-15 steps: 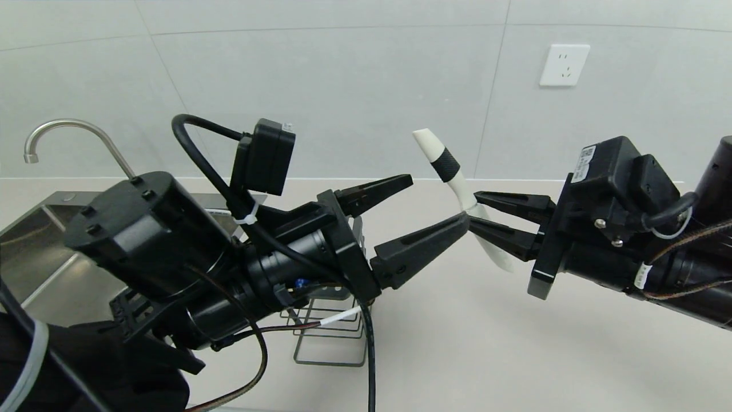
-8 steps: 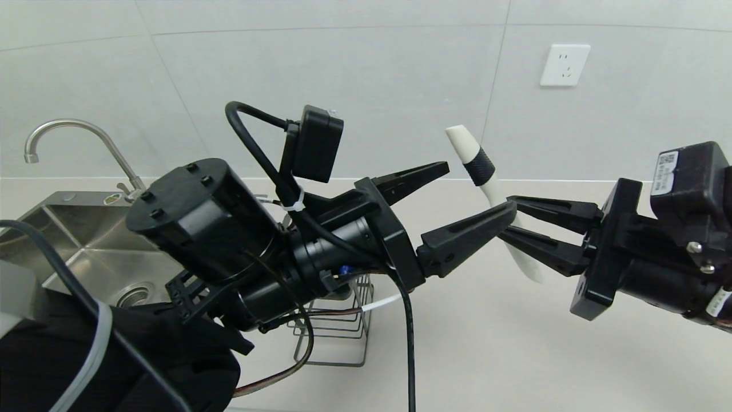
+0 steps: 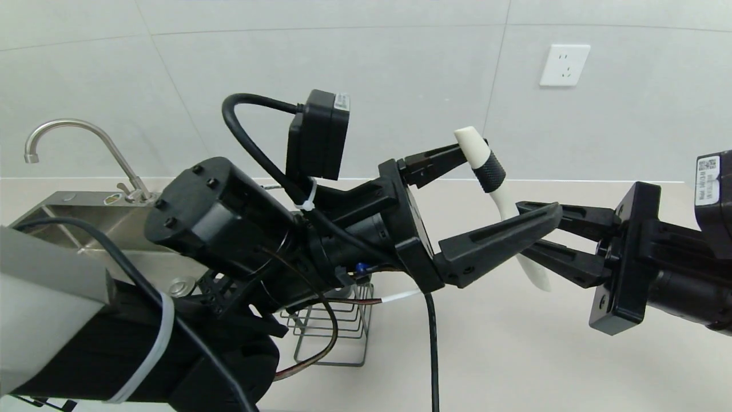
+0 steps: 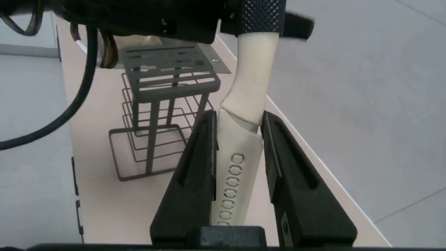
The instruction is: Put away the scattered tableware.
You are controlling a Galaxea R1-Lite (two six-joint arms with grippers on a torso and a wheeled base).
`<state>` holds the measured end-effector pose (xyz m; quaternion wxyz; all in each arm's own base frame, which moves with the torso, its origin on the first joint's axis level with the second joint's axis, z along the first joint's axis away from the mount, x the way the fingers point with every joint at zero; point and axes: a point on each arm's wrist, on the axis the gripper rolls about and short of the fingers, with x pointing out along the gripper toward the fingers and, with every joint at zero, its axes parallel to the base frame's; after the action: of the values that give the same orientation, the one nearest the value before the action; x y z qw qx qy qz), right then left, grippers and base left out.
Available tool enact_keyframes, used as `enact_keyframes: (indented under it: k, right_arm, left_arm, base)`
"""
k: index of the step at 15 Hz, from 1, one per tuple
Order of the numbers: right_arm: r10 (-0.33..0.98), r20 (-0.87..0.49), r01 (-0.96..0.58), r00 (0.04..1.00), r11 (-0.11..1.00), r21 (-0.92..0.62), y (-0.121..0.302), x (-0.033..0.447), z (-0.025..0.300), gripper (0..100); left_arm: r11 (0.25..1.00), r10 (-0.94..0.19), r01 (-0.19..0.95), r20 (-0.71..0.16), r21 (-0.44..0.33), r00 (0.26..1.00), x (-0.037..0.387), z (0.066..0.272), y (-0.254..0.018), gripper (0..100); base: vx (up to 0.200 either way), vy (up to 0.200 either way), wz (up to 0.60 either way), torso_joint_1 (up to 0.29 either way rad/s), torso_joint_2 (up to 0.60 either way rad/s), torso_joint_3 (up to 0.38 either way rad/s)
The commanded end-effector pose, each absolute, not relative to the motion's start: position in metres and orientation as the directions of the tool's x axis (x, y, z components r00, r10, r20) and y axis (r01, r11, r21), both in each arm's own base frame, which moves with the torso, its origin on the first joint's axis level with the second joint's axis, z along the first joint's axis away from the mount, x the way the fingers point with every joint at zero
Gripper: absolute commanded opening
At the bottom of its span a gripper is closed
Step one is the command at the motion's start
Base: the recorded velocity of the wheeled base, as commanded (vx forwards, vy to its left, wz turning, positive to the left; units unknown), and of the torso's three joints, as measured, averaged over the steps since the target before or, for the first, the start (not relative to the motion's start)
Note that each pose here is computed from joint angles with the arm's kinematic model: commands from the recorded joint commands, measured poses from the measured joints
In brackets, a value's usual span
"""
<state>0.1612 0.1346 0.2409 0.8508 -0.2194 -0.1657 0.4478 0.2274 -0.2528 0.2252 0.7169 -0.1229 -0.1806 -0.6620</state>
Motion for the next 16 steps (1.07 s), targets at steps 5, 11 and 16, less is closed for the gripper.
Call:
enact_keyframes:
  k: [5, 11, 16]
  right_arm:
    - [0.84, 0.094, -0.695, 0.535, 0.501, -0.515, 0.135, 0.161, 0.243, 0]
    - [0.845, 0.095, -0.7, 0.526, 0.493, -0.517, 0.135, 0.161, 0.243, 0]
    - [0.844, 0.108, -0.698, 0.525, 0.5, -0.512, 0.135, 0.161, 0.246, 0]
  left_arm:
    - [0.054, -0.915, 0.996, 0.402, 0.072, 0.02, 0.234, 0.217, -0.261, 100]
    - [0.055, -0.902, 0.994, 0.431, 0.098, 0.008, 0.235, 0.228, -0.262, 100]
    - [0.054, -0.903, 0.994, 0.429, 0.095, 0.008, 0.236, 0.227, -0.262, 0]
  base:
    - [0.0, 0.0, 0.0, 0.0, 0.0, 0.0]
    - [0.0, 0.0, 0.0, 0.0, 0.0, 0.0]
    - [0.0, 0.0, 0.0, 0.0, 0.0, 0.0]
